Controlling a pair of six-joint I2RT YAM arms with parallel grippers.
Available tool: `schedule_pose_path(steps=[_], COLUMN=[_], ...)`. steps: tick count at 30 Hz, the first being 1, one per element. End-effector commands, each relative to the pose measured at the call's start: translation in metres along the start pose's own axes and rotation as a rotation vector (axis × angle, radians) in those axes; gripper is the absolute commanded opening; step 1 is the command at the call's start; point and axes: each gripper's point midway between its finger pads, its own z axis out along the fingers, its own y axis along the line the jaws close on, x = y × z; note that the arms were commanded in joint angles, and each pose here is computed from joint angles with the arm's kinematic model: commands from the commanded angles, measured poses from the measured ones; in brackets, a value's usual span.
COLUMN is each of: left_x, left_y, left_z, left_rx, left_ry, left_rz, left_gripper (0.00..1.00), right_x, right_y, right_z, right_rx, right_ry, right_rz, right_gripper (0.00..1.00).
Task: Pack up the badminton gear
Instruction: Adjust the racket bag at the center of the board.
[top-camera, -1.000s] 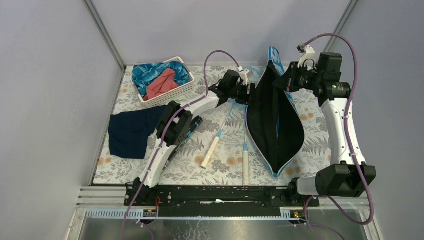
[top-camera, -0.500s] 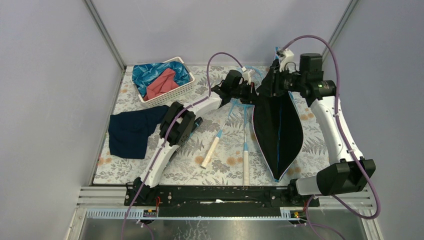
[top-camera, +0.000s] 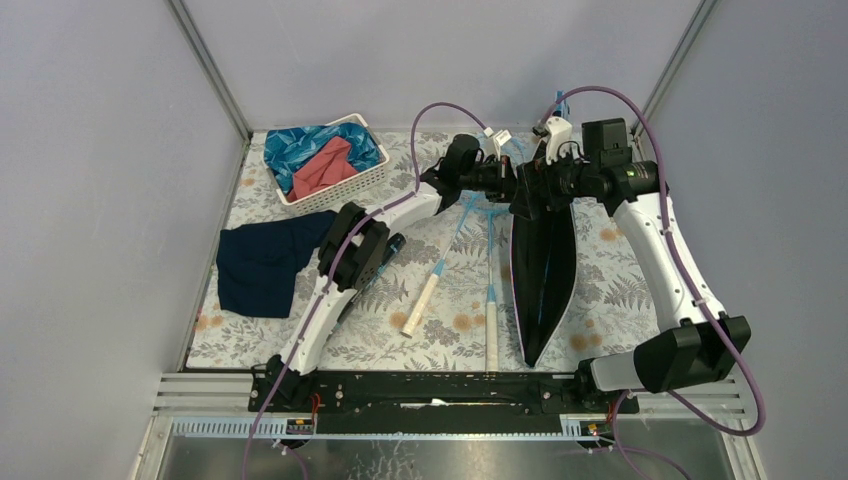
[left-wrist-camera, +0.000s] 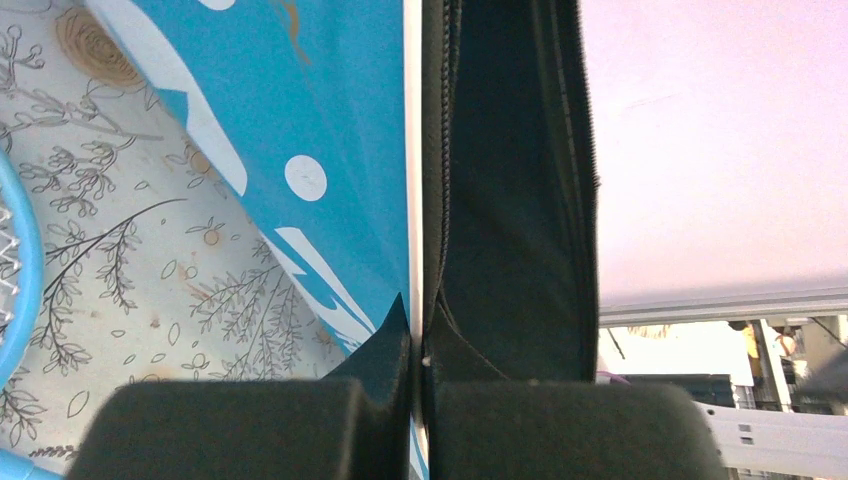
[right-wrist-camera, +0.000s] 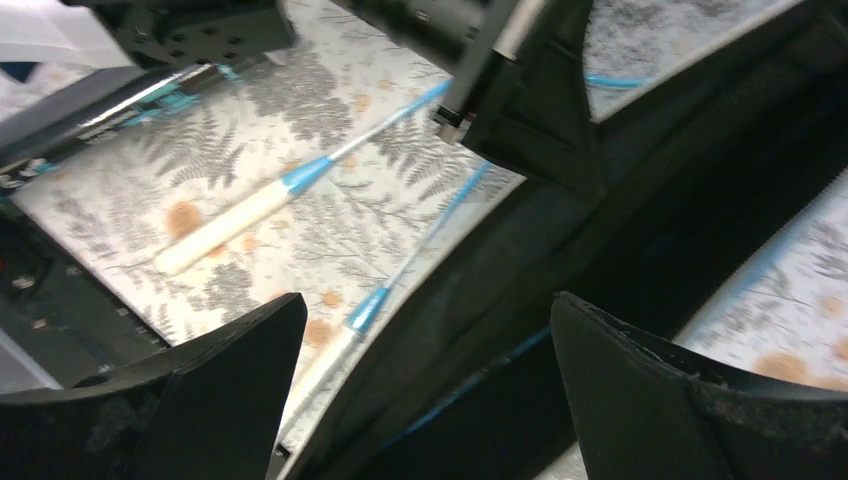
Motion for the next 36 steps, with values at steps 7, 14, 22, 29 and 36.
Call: schedule_pose_path(steps=[7, 14, 22, 29, 36], left_x=[-0.027, -0.026, -0.024, -0.024, -0.026], left_y=[-0.034, -0.036, -0.038, -0.027, -0.019], left_z=[-0.019, -0.023, -0.026, -0.034, -0.044], left_rx=[0.099, 0.088, 0.082, 0.017, -0.053], left_ry=[-0.053, -0.052, -0.048, -0.049, -0.031], left_rz=[0.061, 0.076, 0.087, 0.120, 0.155], left_gripper=[0.00, 0.00, 0.00, 0.00, 0.22], right_x=[0.021, 0.050, 0.073, 0.076, 0.065], right_y=[-0.069, -0.080, -0.103, -0.121, -0.120], right_z=[-0.040, -0.003, 0.030, 0.031, 0.014], right_rx=[0.478, 0.449, 0.477, 0.565, 0.623], right_ry=[0.002, 0.095, 0.167, 0.172, 0.103], right_rz=[-0.067, -0.026, -0.024, -0.039, -0.004], right_gripper=[0.97, 0.89, 0.79, 0.31, 0.00])
